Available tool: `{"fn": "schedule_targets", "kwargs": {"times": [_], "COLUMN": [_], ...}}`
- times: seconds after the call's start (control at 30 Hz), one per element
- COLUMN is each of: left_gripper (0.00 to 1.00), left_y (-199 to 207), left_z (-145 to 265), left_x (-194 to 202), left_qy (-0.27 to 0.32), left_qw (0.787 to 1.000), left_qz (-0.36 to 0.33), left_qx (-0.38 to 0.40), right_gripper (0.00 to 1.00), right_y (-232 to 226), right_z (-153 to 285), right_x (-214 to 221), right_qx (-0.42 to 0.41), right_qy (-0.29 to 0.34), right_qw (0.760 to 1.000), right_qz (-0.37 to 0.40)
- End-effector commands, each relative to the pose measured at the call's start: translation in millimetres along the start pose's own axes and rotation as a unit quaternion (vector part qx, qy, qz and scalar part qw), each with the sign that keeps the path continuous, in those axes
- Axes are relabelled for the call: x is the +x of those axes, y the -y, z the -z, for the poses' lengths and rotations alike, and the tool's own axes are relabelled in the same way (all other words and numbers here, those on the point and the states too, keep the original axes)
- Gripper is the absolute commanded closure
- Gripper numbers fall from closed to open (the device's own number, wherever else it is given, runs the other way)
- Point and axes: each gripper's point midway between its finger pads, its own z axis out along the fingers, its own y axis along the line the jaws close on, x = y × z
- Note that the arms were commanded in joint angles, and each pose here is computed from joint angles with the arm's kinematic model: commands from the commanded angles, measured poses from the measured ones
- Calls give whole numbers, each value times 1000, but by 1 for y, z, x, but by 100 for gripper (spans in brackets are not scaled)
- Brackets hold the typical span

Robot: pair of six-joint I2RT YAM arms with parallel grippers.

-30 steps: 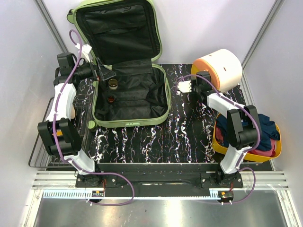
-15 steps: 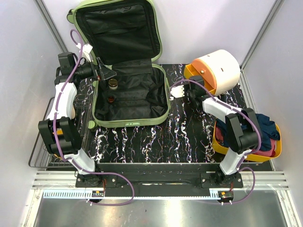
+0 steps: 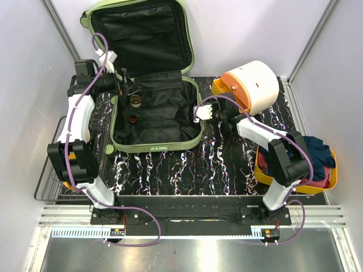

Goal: Open, take out, and arrange the luggage

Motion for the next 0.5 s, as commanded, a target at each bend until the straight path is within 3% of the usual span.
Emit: {"fn": "schedule_targets", "kwargs": {"times": [0.0, 0.13, 0.27, 0.47], "left_gripper": [1, 1, 1, 1], "left_y": [-31, -53, -77, -91], "left_z": [-7, -13, -23, -51], "left_x": [10, 20, 33, 46], "left_qy": [-53, -81, -95, -105], "left_qw": [986, 971, 962, 958], "left_qz": [-82, -87, -47, 1], "left_qx": [-133, -209, -253, -268], "right_gripper": [15, 13, 12, 20], "right_y": [50, 69, 105, 123], "right_z": [36, 56, 80, 84], "right_x": [-20, -39, -50, -13], "right_qx": [39, 27, 46, 61], "right_qy": [43, 82, 108, 39], "right_qw": [996, 984, 959, 926], "right_qz": [-70, -157, -258, -370]}}
